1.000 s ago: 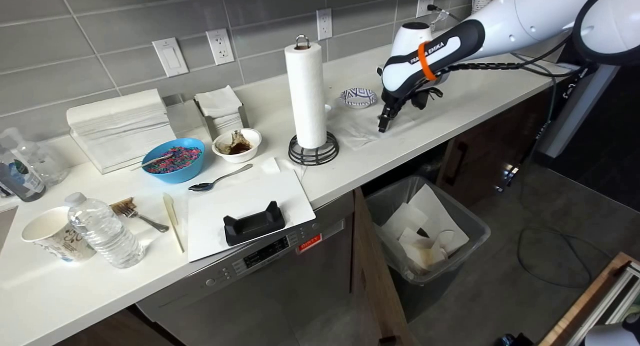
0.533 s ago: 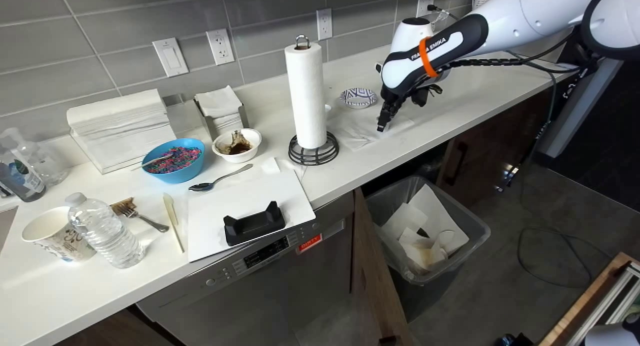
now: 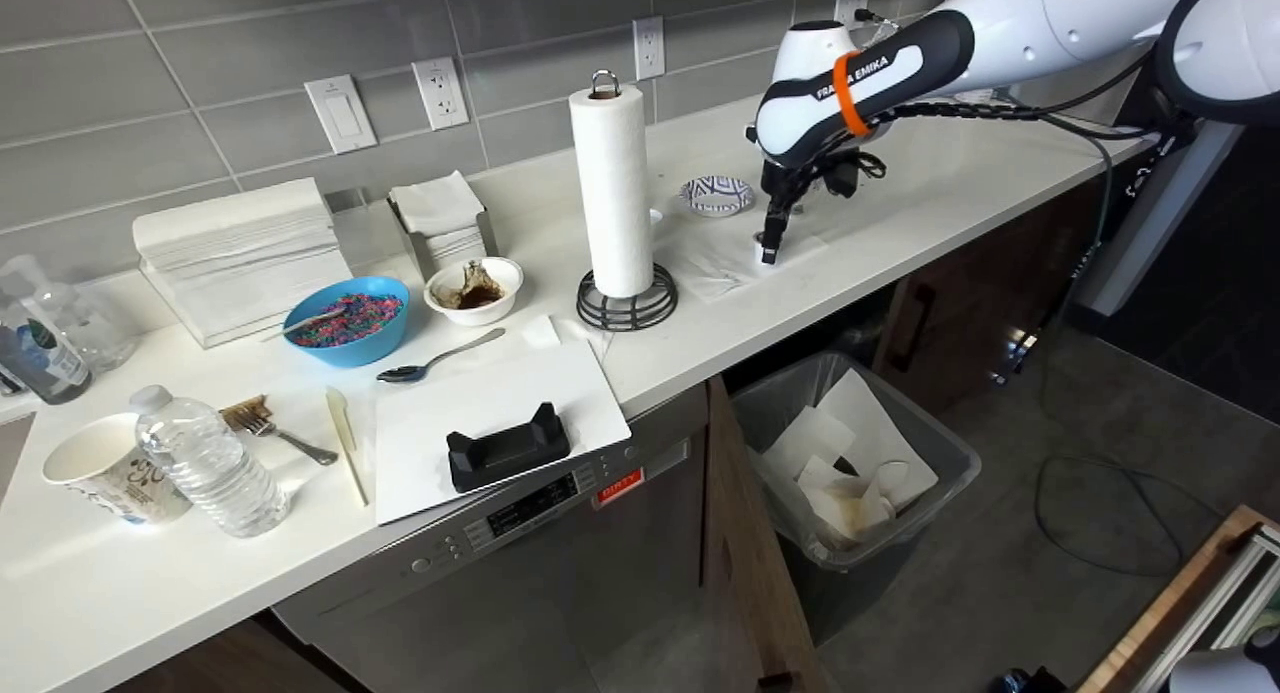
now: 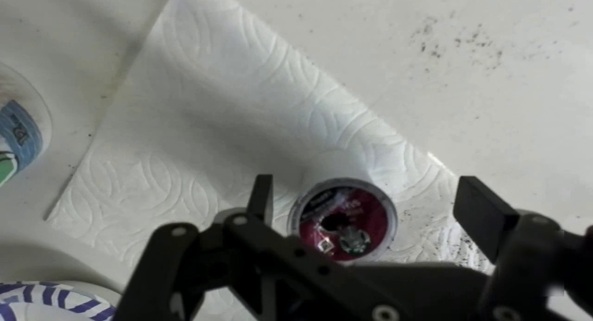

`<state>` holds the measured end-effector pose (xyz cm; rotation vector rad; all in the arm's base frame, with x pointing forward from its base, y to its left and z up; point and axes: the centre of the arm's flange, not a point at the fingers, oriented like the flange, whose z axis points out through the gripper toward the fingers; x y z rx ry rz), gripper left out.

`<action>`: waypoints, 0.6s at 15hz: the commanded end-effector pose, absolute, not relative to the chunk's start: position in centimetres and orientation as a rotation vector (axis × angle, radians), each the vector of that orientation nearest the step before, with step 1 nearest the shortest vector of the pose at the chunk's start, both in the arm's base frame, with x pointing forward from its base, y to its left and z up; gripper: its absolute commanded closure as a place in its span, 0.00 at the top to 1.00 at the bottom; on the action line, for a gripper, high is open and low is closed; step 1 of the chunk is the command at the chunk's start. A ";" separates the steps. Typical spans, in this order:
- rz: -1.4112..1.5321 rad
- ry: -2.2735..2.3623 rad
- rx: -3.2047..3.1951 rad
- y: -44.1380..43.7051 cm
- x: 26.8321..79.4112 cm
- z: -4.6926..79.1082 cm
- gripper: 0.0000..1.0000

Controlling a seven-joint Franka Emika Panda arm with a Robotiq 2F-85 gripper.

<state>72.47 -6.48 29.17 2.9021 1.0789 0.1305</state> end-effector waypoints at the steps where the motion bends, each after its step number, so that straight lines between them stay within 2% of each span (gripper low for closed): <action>1: 0.034 1.149 2.879 -5.9 75.0 29.9 1.00; 9: -0.115 1.216 2.857 -4.8 77.3 28.8 1.00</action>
